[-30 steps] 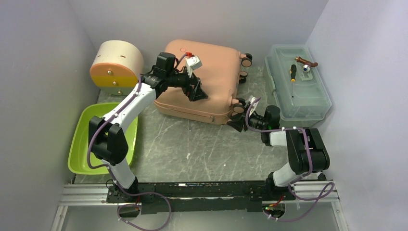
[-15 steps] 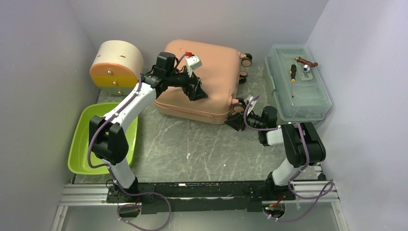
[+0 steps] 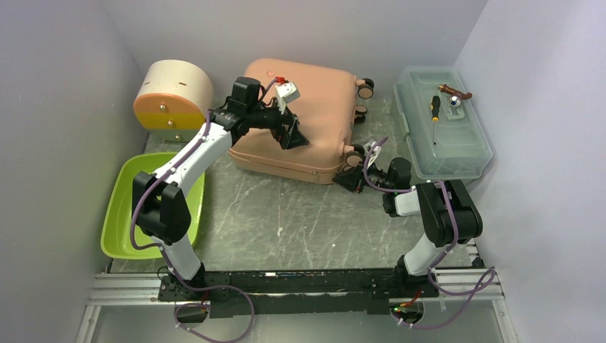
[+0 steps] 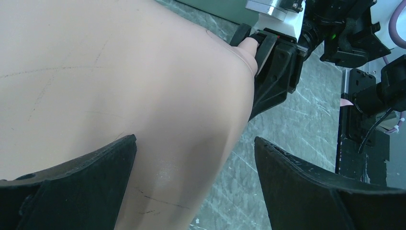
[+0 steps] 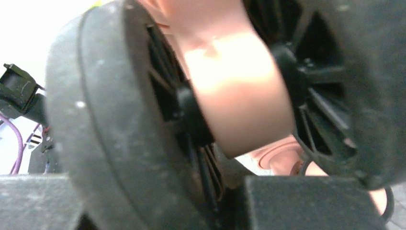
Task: Open, take out, and arrange the luggage
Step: Adjust the wheels of the luggage at the center of the board, then pick up the zipper from the luggage.
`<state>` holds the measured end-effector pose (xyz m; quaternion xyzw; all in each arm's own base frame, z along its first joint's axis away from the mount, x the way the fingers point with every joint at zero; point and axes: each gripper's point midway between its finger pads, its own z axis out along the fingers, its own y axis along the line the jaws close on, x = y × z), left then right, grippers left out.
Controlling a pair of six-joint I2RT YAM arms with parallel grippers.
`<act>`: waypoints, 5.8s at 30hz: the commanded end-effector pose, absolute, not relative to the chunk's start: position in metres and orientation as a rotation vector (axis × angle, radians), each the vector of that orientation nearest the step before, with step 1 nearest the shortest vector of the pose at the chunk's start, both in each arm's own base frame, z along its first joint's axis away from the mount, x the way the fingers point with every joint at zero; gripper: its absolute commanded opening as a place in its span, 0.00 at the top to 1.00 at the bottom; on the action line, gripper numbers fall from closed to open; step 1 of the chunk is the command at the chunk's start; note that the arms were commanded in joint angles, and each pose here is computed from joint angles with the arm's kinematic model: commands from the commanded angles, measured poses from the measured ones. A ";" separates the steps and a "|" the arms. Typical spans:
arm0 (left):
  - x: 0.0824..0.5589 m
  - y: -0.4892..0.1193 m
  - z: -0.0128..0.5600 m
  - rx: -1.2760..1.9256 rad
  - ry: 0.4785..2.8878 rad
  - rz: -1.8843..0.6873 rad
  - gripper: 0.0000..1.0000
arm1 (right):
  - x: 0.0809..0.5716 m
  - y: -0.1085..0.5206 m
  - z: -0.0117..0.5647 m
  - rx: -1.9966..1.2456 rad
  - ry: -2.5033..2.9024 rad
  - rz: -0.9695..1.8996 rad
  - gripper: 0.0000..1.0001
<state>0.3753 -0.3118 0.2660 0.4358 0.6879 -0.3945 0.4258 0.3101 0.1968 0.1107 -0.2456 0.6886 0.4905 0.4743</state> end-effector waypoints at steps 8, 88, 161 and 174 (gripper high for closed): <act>0.368 -0.309 0.245 1.078 1.811 -1.018 0.01 | 0.328 0.217 0.191 -0.671 1.388 1.202 0.71; 0.349 -0.336 0.258 1.268 1.733 -1.091 0.01 | 0.383 0.102 0.147 -0.673 1.790 0.652 1.00; 0.320 -0.376 0.289 1.297 1.670 -1.139 0.01 | 0.359 0.192 0.164 -0.830 1.464 0.587 0.34; 0.319 -0.359 0.274 1.278 1.707 -1.070 0.01 | 0.379 0.180 0.165 -0.604 1.602 0.545 0.35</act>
